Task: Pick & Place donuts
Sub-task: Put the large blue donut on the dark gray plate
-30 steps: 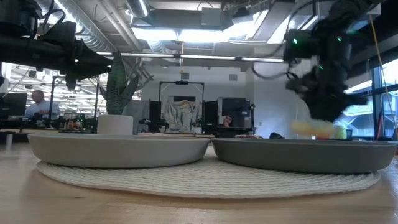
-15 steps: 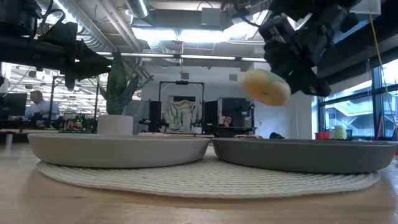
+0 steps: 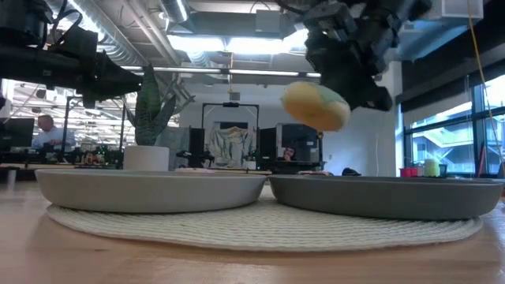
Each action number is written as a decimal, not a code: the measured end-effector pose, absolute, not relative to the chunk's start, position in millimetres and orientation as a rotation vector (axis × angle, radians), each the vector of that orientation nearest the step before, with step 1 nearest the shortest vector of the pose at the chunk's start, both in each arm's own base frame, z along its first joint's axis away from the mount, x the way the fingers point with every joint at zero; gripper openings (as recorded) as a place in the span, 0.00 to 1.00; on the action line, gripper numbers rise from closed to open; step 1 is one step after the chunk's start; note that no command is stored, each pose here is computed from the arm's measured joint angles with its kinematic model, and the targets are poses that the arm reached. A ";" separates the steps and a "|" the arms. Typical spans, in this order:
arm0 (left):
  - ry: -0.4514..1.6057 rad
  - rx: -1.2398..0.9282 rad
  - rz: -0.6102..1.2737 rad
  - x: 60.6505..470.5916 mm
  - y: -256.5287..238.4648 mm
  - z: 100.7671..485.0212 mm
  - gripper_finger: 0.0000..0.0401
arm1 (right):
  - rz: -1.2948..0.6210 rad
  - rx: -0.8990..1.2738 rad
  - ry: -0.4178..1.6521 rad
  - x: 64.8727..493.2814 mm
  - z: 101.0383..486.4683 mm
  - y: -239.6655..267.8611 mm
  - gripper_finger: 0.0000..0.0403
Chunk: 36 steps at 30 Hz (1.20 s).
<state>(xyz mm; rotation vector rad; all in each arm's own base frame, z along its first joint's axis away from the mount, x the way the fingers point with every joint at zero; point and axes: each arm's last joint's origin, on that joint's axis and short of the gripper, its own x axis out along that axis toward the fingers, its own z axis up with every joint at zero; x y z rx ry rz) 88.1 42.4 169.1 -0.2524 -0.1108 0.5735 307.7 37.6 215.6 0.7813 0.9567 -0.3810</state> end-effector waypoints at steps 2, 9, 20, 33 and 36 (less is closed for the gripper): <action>-0.111 -0.253 0.573 88.1 42.4 169.1 0.30 | -0.400 0.762 0.992 314.0 216.6 39.5 0.29; -0.111 -0.255 0.568 88.2 42.2 169.1 0.30 | -0.443 0.767 1.149 326.0 183.4 47.1 0.29; -0.103 -0.230 0.569 88.2 42.2 168.9 0.30 | -0.380 0.826 1.290 330.5 159.1 51.6 0.29; -0.103 -0.230 0.570 88.2 42.3 169.1 0.30 | -0.522 0.828 1.301 325.5 157.1 40.9 0.29; -0.103 -0.230 0.570 88.2 42.3 169.1 0.29 | -0.537 0.822 1.326 322.9 156.4 40.8 0.29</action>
